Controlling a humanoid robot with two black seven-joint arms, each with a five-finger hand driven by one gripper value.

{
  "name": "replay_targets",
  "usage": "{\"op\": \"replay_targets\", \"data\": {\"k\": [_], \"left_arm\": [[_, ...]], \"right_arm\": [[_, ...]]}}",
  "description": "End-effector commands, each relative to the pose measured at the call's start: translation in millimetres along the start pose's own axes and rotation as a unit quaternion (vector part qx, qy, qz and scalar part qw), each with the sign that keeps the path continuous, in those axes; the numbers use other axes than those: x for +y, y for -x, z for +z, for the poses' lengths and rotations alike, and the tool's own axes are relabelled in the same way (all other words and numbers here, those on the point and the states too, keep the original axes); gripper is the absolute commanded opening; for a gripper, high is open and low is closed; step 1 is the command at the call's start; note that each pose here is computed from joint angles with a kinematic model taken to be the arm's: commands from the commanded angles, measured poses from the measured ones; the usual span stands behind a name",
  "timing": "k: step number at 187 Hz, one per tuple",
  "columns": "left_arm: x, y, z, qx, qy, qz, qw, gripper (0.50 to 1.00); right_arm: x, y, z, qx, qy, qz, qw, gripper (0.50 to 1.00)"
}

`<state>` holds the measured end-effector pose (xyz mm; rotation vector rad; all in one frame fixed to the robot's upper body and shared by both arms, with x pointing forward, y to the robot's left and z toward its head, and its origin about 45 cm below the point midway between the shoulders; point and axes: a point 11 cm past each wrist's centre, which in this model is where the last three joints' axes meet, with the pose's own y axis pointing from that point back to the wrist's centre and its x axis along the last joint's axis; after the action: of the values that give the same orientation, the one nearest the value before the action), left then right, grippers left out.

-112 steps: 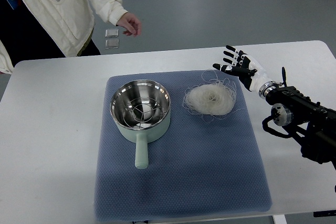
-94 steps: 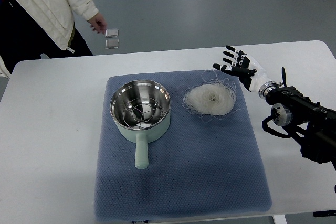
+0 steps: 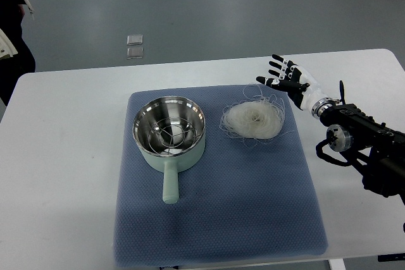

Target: Put vermicelli into pot with right hand

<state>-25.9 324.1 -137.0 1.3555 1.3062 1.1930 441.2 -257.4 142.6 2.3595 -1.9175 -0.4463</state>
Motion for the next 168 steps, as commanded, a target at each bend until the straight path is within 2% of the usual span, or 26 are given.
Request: {"op": "replay_targets", "data": {"k": [1,168], "left_arm": [[0,0,0,0.000,0.000,0.000,1.000,1.000],[0,-2,0,0.000,-0.001,0.002,1.000,1.000]], "right_arm": [[0,-1,0,0.001,0.000,0.000,1.000,0.930],[-4,5,-17,0.005,-0.013,-0.038,0.999,0.930]]}}
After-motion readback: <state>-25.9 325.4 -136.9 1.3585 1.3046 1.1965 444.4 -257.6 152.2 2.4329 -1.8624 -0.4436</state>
